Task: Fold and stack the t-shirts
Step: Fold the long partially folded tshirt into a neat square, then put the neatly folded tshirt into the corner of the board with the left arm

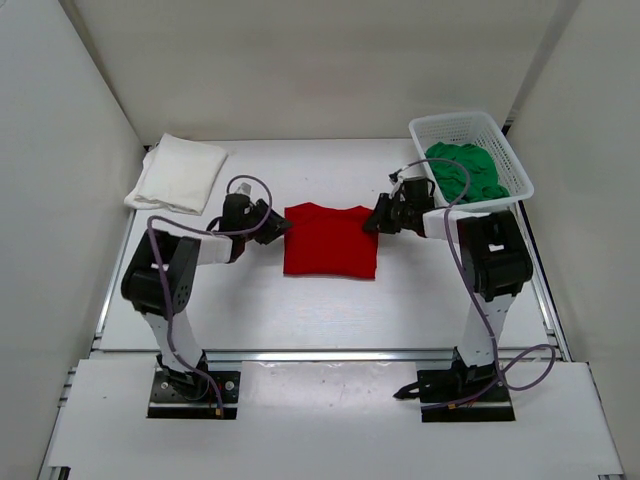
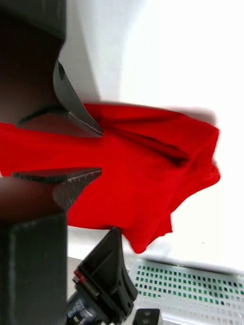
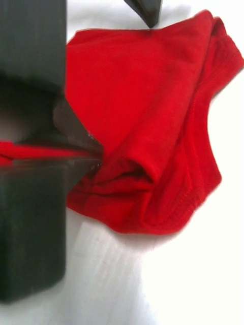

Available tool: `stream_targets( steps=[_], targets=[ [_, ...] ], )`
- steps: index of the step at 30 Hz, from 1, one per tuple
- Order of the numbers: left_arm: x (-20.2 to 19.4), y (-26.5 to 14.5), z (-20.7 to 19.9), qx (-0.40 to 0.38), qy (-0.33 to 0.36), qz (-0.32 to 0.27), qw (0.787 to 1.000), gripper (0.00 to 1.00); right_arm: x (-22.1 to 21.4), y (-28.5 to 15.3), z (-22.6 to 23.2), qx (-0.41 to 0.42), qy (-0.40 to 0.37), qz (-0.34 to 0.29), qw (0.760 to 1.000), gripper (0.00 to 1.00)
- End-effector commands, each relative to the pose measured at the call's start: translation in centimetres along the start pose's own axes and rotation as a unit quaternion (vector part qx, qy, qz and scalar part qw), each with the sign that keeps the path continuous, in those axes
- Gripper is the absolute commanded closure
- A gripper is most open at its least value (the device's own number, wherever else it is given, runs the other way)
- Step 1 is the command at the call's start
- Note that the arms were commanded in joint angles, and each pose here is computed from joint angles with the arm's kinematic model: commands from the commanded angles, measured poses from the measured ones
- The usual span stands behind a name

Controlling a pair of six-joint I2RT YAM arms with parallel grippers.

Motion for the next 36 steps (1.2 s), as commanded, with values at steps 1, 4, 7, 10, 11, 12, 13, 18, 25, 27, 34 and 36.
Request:
stream_targets(
  steps=[1, 4, 7, 10, 11, 12, 13, 18, 25, 27, 34, 36],
  targets=[
    [2.0, -3.4, -2.2, -0.003, 0.042, -0.063, 0.997, 0.54, 1.9, -2.2, 4.1, 0.051, -0.049, -0.035, 0.997, 0.84],
    [1.8, -4.9, -1.5, 0.059, 0.075, -0.066, 0.993, 0.44, 1.1, -4.4, 6.2, 0.071, -0.069, -0.048, 0.994, 0.59],
    [0.7, -4.8, -0.4, 0.089, 0.104, -0.023, 0.99, 0.35, -0.6, -6.5, 6.6, 0.076, -0.073, -0.059, 0.993, 0.44],
    [-1.2, -3.6, 1.1, 0.106, 0.114, 0.04, 0.987, 0.3, -2.5, -8.8, 6.5, 0.102, -0.078, -0.081, 0.988, 0.39],
    [-1.4, -3.5, 1.0, 0.097, 0.115, 0.046, 0.988, 0.29, -3.9, -8.9, 5.7, 0.097, -0.07, -0.069, 0.991, 0.39],
    [-2.0, -3.4, 1.5, 0.102, 0.117, 0.053, 0.987, 0.29, -4.6, -9.4, 5.3, 0.096, -0.069, -0.071, 0.991, 0.38],
    [-2.8, -3.1, 1.8, 0.101, 0.113, 0.068, 0.986, 0.28, -4.7, -10.3, 5.7, 0.107, -0.077, -0.081, 0.988, 0.39],
    [-4.2, -1.3, 1.5, 0.076, 0.105, 0.098, 0.987, 0.3, -7.3, -12.0, 4.1, 0.108, -0.066, -0.086, 0.988, 0.38],
    [-5.4, 2.5, -0.8, -0.013, 0.077, 0.112, 0.991, 0.6, -8.4, -13.3, 2.9, 0.111, -0.058, -0.09, 0.988, 0.4],
    [-4.9, 3.2, -2.0, -0.023, 0.08, 0.098, 0.992, 0.76, -8.6, -13.5, 2.9, 0.112, -0.058, -0.091, 0.988, 0.4],
    [1.6, 4.3, -8.2, -0.066, 0.104, 0.017, 0.992, 1.0, -9.2, -14.3, 1.5, 0.109, -0.041, -0.1, 0.988, 0.43],
    [3.8, 4.1, -9.5, -0.076, 0.111, 0.002, 0.991, 1.0, -9.1, -14.4, 1.4, 0.112, -0.037, -0.098, 0.988, 0.43]
  ],
)
Point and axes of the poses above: each gripper's point midway between its finger pads, its own y axis out along the fingers, its own z axis along the line the jaws close on, x = y × z, the point moved 10 cm from there along -y, back along the fingers, and after that the axes turned 14 degrees about y, right-handed, at the moved point
